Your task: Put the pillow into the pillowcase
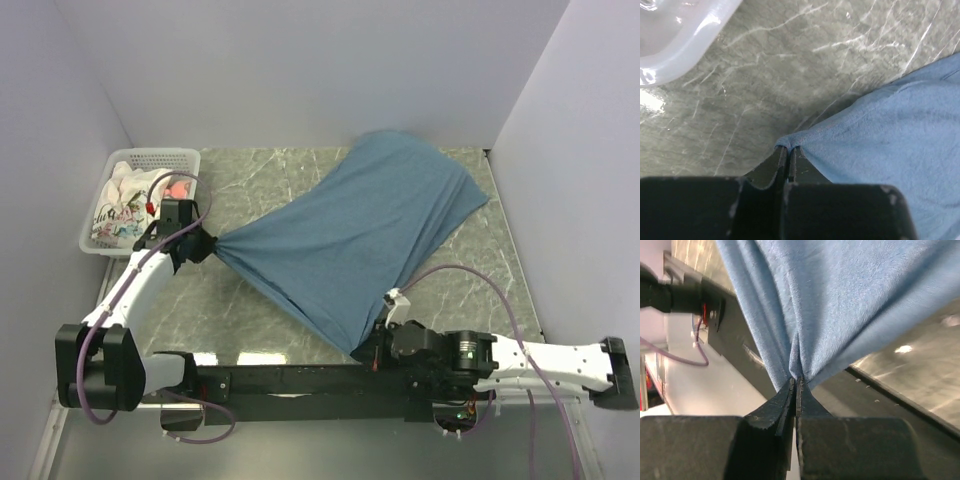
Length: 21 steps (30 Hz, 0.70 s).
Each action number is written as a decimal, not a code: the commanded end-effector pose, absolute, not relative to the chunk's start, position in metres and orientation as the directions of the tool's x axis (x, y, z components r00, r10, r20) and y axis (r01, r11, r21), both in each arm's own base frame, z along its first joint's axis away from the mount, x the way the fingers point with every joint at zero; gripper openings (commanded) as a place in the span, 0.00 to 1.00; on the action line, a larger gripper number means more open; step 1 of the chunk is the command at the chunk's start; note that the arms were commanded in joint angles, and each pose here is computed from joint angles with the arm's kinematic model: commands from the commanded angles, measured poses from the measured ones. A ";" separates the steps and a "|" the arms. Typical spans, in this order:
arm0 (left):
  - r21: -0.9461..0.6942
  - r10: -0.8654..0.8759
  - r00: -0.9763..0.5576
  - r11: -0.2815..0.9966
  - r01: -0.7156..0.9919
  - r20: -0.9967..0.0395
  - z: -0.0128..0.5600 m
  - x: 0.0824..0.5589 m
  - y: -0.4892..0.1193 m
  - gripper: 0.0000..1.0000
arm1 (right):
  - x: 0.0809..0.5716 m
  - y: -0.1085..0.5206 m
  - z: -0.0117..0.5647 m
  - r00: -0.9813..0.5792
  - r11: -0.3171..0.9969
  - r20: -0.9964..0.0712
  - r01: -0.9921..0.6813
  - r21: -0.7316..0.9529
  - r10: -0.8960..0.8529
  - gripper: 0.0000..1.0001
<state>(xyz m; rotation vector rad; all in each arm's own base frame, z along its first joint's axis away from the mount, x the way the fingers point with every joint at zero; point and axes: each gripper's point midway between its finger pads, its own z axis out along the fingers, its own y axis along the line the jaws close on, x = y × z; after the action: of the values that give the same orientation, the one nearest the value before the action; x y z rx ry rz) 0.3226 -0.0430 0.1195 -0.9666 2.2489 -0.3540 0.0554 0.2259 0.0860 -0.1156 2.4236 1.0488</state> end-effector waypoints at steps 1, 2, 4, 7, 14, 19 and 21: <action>-0.514 -0.713 -0.412 0.698 -0.499 -0.567 0.153 0.354 -0.025 0.01 | 0.024 0.241 0.071 -0.893 0.707 -0.449 -0.332 0.624 -0.023 0.00; -0.508 -0.713 -0.414 0.698 -0.505 -0.566 0.149 0.352 -0.024 0.01 | 0.022 0.245 0.068 -0.882 0.723 -0.469 -0.352 0.595 -0.043 0.00; -0.502 -0.711 -0.413 0.698 -0.511 -0.569 0.145 0.352 -0.023 0.01 | 0.008 0.259 0.059 -0.862 0.752 -0.488 -0.410 0.516 -0.135 0.00; -0.478 -0.711 -0.431 0.697 -0.534 -0.555 0.132 0.350 -0.022 0.01 | -0.005 0.287 0.048 -0.828 0.762 -0.506 -0.484 0.429 -0.241 0.00; -0.446 -0.713 -0.411 0.686 -0.575 -0.568 0.127 0.346 -0.009 0.01 | -0.038 0.325 0.014 -0.746 0.706 -0.461 -0.641 0.302 -0.480 0.00; -0.426 -0.710 -0.410 0.685 -0.591 -0.573 0.130 0.349 -0.003 0.11 | -0.035 0.328 0.021 -0.716 0.696 -0.488 -0.667 0.268 -0.498 0.35; -0.420 -0.707 -0.390 0.681 -0.599 -0.590 0.136 0.347 0.003 0.14 | -0.035 0.326 0.036 -0.713 0.682 -0.504 -0.671 0.291 -0.487 0.45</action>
<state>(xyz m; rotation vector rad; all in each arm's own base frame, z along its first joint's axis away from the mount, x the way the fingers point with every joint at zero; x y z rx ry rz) 0.3241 -0.0202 0.1020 -1.0141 2.2625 -0.2442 -0.0087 0.3320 0.0202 -0.7699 2.4890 0.5868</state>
